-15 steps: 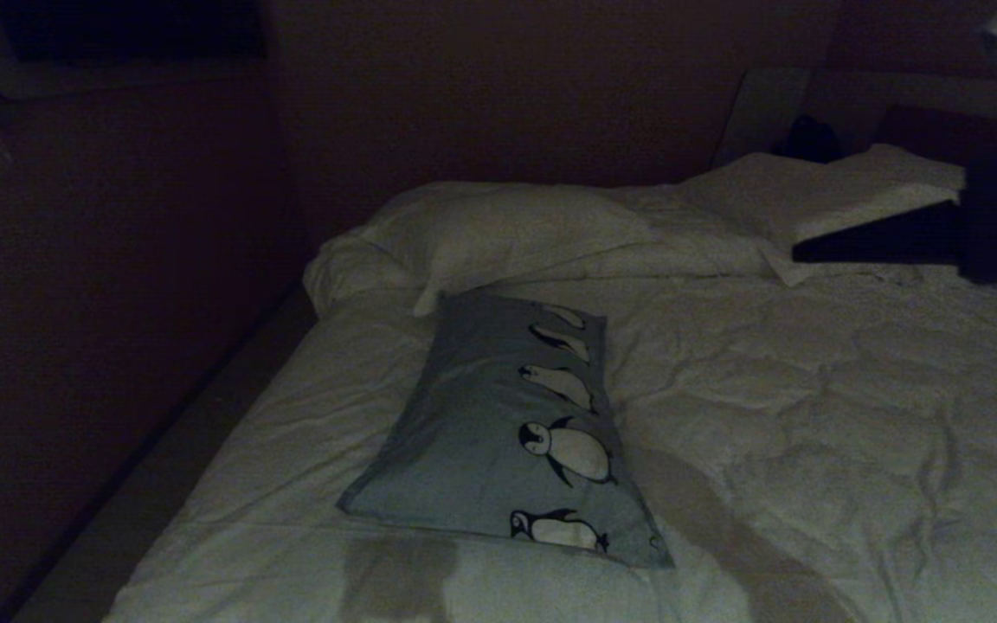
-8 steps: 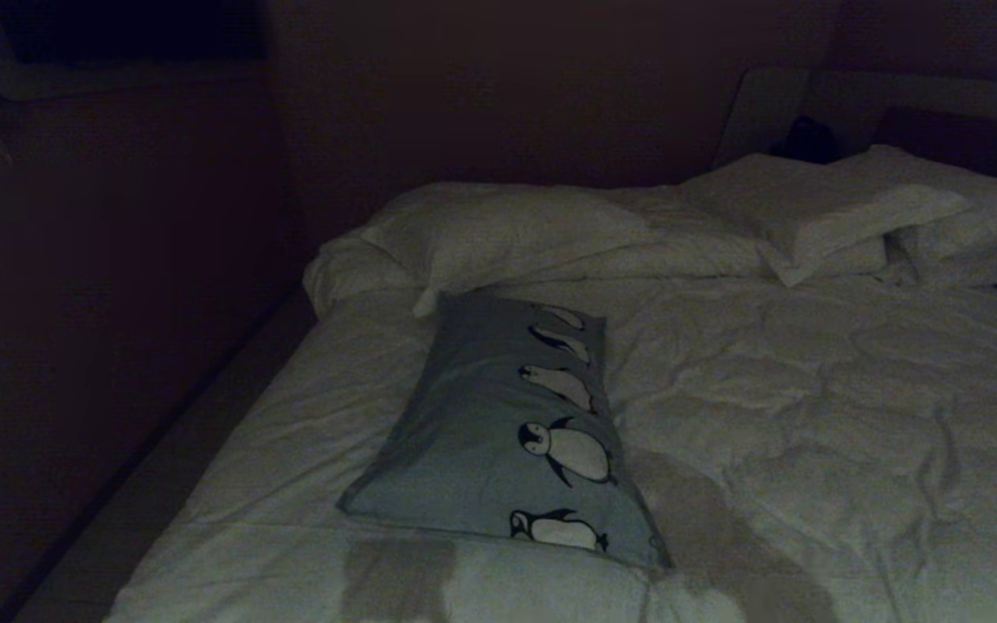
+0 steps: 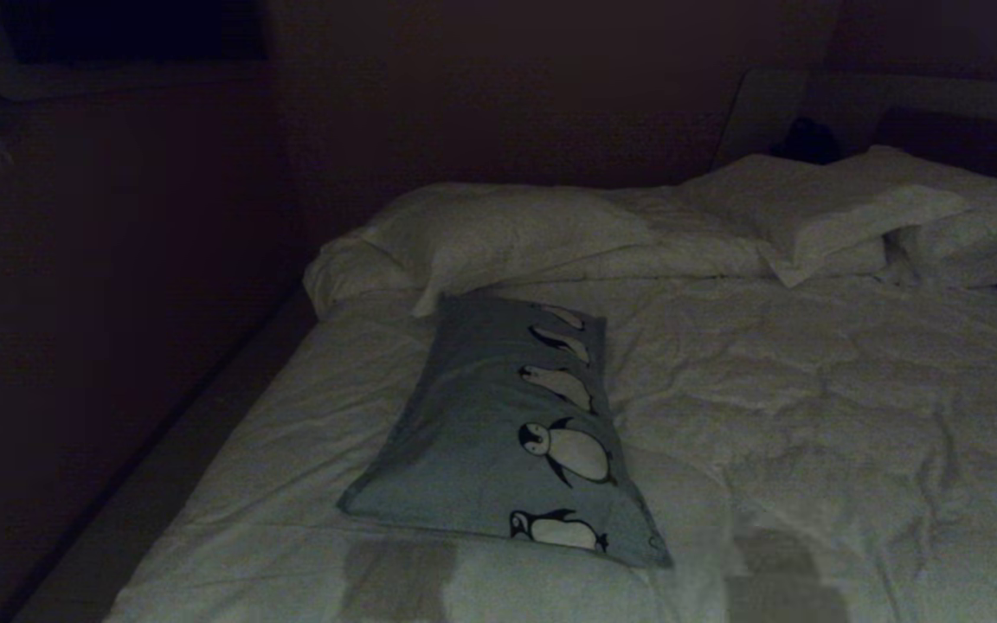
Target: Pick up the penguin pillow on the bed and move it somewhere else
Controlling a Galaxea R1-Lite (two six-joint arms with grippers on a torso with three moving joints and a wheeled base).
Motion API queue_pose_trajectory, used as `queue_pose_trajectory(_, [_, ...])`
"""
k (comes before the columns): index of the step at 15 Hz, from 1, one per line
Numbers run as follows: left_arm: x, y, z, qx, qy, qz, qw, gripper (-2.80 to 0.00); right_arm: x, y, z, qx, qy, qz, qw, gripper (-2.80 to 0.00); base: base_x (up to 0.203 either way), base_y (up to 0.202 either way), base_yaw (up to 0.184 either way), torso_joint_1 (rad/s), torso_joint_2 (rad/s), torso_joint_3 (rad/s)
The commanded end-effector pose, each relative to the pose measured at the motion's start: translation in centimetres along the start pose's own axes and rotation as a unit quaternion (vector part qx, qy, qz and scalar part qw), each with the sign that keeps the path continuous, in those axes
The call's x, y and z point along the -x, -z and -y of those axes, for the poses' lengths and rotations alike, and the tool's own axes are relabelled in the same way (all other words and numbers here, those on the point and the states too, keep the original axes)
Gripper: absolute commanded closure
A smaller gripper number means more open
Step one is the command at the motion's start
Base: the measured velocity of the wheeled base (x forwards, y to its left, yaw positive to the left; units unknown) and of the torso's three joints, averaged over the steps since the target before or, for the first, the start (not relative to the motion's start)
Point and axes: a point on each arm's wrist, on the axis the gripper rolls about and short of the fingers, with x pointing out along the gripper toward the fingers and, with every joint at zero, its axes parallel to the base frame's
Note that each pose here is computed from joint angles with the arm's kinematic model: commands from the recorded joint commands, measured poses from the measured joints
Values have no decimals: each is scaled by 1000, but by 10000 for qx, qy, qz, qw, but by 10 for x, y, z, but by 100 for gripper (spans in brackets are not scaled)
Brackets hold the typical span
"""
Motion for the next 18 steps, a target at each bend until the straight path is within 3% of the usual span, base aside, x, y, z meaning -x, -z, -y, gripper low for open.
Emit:
queue_pose_trajectory(1, [0, 0, 0, -3, -2, 0, 10000, 0, 38, 16, 6, -219, 1781, 1266, 9756, 0, 0, 0, 0, 0, 0, 0])
queue_pose_trajectory(5, [0, 0, 0, -3, -2, 0, 10000, 0, 66, 38, 2, -312, 1901, 2038, 9599, 0, 0, 0, 0, 0, 0, 0])
queue_pose_trajectory(8, [0, 0, 0, -3, -2, 0, 10000, 0, 76, 58, 5, -298, 1602, 2153, 9629, 0, 0, 0, 0, 0, 0, 0])
queue_pose_trajectory(11, [0, 0, 0, -3, -2, 0, 10000, 0, 71, 60, 5, -268, 1510, 2106, 9655, 0, 0, 0, 0, 0, 0, 0])
queue_pose_trajectory(12, [0, 0, 0, -3, -2, 0, 10000, 0, 71, 59, 5, -145, 1375, 2235, 9648, 0, 0, 0, 0, 0, 0, 0])
queue_pose_trajectory(14, [0, 0, 0, -3, -2, 0, 10000, 0, 70, 55, 9, 517, 1164, 2473, 9605, 0, 0, 0, 0, 0, 0, 0])
queue_pose_trajectory(18, [0, 0, 0, -3, -2, 0, 10000, 0, 73, 89, 20, 848, 914, 2567, 9584, 0, 0, 0, 0, 0, 0, 0])
